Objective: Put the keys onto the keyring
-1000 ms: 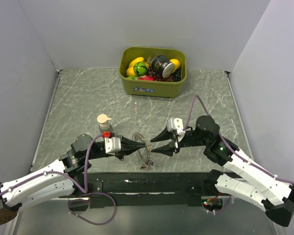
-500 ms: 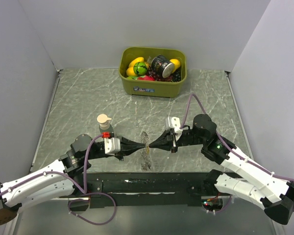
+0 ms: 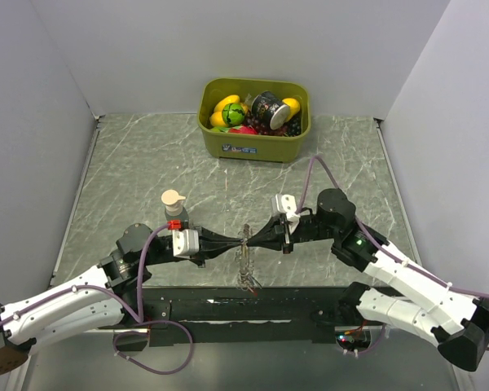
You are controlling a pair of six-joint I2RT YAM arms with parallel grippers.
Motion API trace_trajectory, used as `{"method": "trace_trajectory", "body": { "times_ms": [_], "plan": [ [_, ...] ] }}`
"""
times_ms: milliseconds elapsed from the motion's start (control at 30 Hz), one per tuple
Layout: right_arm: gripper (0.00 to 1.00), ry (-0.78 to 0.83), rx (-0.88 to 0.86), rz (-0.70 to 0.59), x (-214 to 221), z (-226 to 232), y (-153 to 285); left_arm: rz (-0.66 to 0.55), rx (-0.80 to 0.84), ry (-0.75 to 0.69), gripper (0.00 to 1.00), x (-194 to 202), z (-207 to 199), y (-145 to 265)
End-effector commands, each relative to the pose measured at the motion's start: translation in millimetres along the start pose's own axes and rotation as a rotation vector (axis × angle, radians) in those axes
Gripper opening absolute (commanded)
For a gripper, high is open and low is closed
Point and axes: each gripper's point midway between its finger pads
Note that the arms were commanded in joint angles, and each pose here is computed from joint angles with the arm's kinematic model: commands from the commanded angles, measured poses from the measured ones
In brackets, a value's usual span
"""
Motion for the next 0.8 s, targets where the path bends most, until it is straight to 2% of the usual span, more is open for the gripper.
{"method": "trace_trajectory", "body": {
  "times_ms": [0, 267, 433, 500, 533, 600, 633, 767],
  "plan": [
    [0.00, 0.031, 0.006, -0.007, 1, -6, -2, -0.133, 0.070, -0.065, 0.01, -41, -14, -5],
    [0.00, 0.018, 0.002, 0.007, 6, -8, -5, -0.122, 0.081, -0.059, 0.01, -39, -14, -9],
    [0.01, 0.033, 0.067, 0.015, 5, -14, 1, -0.105, 0.057, -0.058, 0.01, -33, -8, -9],
    [0.10, 0.040, 0.107, 0.016, 4, -17, 5, -0.092, 0.040, -0.060, 0.01, -28, -4, -10],
    [0.22, 0.038, 0.136, 0.031, 9, -19, 7, -0.091, 0.027, -0.061, 0.01, -26, -1, -10],
    [0.37, 0.051, 0.168, 0.030, 8, -22, 11, -0.079, 0.017, -0.060, 0.01, -21, 2, -12],
    [0.49, 0.050, 0.184, 0.040, 11, -23, 13, -0.081, 0.014, -0.062, 0.01, -20, 3, -13],
    [0.71, 0.063, 0.265, 0.072, 16, -33, 22, -0.066, 0.010, -0.059, 0.01, -14, 7, -18]
  ]
}}
Point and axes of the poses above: each gripper's point midway between its finger pads, its own y axis back along the fingers, its own z axis along the line the jaws close on, x = y × z, and after that the axes turned 15 degrees about y, right-handed
